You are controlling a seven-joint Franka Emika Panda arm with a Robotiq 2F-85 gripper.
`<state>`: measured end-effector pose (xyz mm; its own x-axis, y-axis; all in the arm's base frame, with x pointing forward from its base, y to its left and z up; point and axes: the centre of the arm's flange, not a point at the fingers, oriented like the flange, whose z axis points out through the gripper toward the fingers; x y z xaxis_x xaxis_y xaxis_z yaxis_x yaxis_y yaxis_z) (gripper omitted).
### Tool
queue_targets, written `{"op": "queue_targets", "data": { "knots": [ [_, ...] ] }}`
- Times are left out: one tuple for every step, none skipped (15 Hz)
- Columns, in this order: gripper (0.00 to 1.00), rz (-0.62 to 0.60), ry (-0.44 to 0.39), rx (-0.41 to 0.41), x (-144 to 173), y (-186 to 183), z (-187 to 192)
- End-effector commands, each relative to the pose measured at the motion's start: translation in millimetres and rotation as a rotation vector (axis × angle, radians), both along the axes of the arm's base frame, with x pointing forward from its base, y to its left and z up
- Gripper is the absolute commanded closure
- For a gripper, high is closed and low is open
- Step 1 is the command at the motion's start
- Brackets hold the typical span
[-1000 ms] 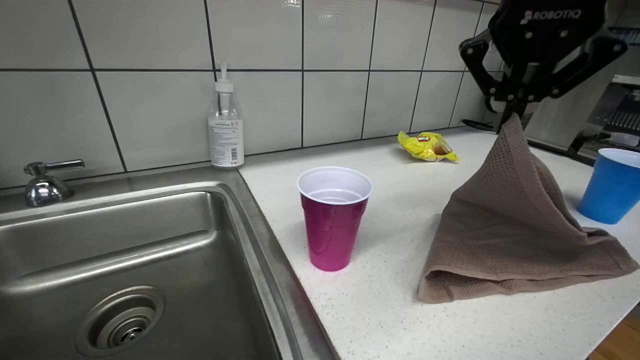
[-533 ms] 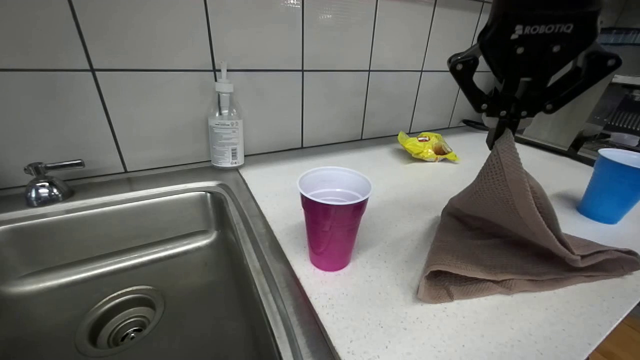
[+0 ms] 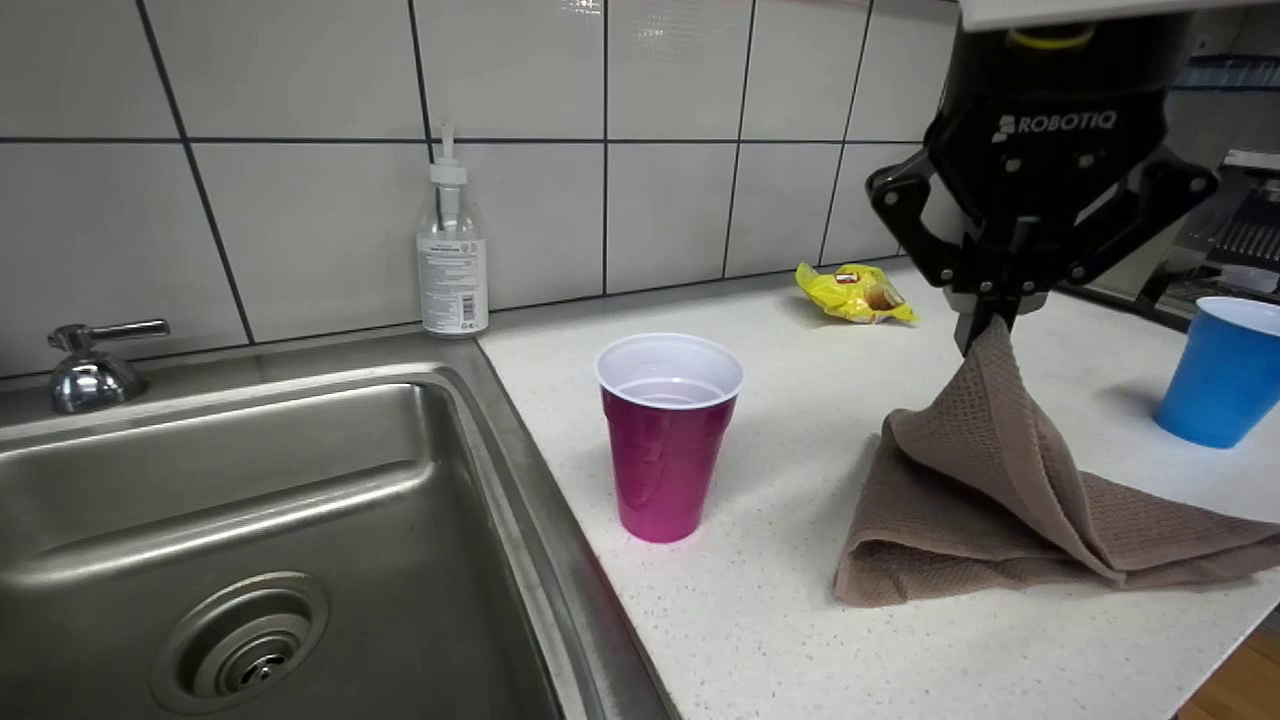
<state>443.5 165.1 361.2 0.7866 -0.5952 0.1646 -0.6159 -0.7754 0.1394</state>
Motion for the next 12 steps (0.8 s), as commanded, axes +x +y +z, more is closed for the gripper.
{"op": "queue_targets", "data": {
  "knots": [
    [0.99, -0.006, 0.005, -0.005, 0.5, 13.3, -2.8],
    [0.99, -0.002, 0.008, -0.007, -0.3, 15.7, -4.9],
    [0.99, 0.002, 0.011, -0.007, -1.0, 17.8, -6.6],
    [0.99, 0.006, 0.014, -0.009, -1.8, 20.9, -9.1],
    [0.99, 0.010, 0.018, -0.010, -2.6, 23.4, -11.1],
    [0.99, 0.014, 0.022, -0.012, -3.4, 26.1, -13.4],
    [0.99, 0.016, 0.024, -0.014, -4.3, 28.3, -15.4],
    [0.99, 0.016, 0.027, -0.015, -4.8, 30.8, -17.6],
    [0.99, 0.017, 0.030, -0.014, -5.5, 32.3, -19.5],
    [0.99, 0.018, 0.034, -0.014, -6.2, 34.8, -22.1],
    [0.99, 0.019, 0.037, -0.014, -6.7, 36.7, -24.2],
    [0.99, 0.017, 0.041, -0.013, -7.0, 38.6, -26.8]
  ]
}}
